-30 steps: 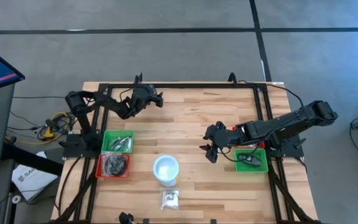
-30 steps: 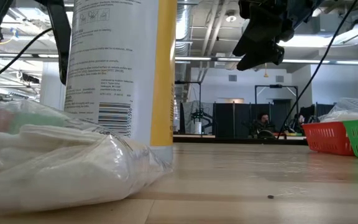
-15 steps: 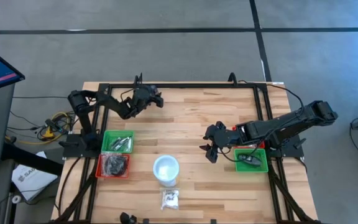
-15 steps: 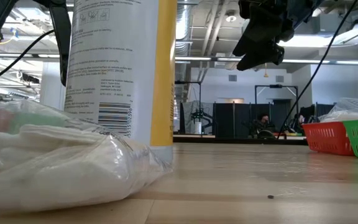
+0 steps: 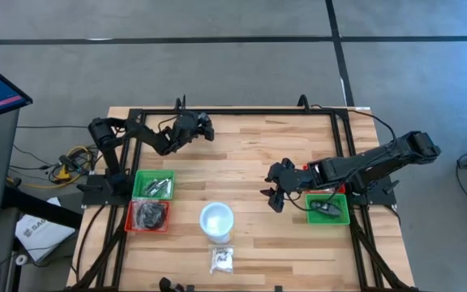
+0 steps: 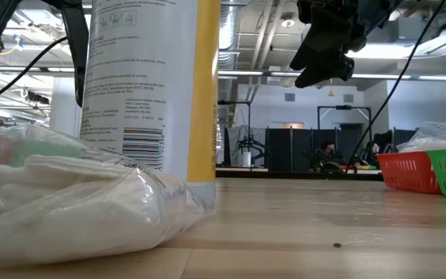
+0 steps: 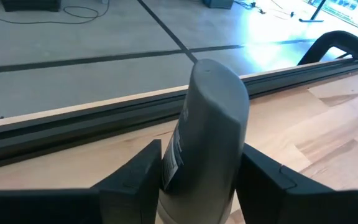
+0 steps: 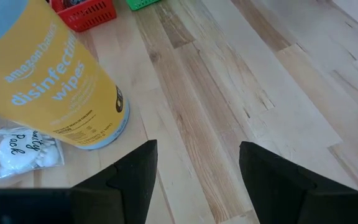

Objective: Pick & Place Travel size toiletries
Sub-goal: Put the bottom gray deodorant into the right green bin

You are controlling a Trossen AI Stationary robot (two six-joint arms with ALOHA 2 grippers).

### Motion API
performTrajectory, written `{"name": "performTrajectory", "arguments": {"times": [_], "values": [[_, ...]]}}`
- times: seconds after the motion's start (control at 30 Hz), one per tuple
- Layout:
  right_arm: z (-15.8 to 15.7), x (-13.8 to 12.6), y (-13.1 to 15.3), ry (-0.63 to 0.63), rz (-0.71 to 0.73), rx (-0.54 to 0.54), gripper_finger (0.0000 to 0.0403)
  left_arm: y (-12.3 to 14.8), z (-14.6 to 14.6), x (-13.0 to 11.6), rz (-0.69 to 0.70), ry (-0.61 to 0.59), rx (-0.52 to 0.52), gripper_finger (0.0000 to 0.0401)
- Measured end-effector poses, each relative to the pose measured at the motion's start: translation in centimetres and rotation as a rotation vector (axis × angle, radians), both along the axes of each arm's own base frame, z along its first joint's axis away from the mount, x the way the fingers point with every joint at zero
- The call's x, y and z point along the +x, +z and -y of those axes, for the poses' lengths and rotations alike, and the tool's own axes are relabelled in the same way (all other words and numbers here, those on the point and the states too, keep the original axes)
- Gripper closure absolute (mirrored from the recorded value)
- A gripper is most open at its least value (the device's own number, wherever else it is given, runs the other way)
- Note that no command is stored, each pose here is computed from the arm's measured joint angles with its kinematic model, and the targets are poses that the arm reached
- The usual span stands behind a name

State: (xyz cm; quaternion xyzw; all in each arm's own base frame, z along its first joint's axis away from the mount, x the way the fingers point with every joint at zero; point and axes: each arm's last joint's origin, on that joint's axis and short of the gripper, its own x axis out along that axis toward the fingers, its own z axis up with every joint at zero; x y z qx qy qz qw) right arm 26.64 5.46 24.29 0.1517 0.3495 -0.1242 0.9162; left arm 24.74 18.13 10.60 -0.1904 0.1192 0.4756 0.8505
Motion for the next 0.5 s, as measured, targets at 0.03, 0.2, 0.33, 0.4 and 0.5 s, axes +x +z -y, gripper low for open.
{"name": "performTrajectory", "arguments": {"times": [0.03, 0.2, 0.33, 0.4, 0.5], "values": [[0.01, 0.0, 0.0, 0.0, 0.0, 0.0, 0.0187, 0.0, 0.0, 0.0, 0.0, 0.0, 0.0, 0.025], [0.0, 0.0, 0.0, 0.0, 0.0, 0.0, 0.0187, -0.01, 0.0, -0.02, 0.016, 0.01, -0.012, 0.0247], [0.01, 0.0, 0.0, 0.0, 0.0, 0.0, 0.0187, -0.02, 0.21, 0.12, 0.019, 0.001, -0.015, 0.0238], [0.01, 0.0, 0.0, 0.0, 0.0, 0.0, 0.0187, -0.01, 0.43, 0.29, 0.02, -0.014, -0.017, 0.0241], [0.0, 0.0, 0.0, 0.0, 0.0, 0.0, 0.0187, -0.01, 0.78, 0.53, 0.021, -0.029, -0.018, 0.0246]]}}
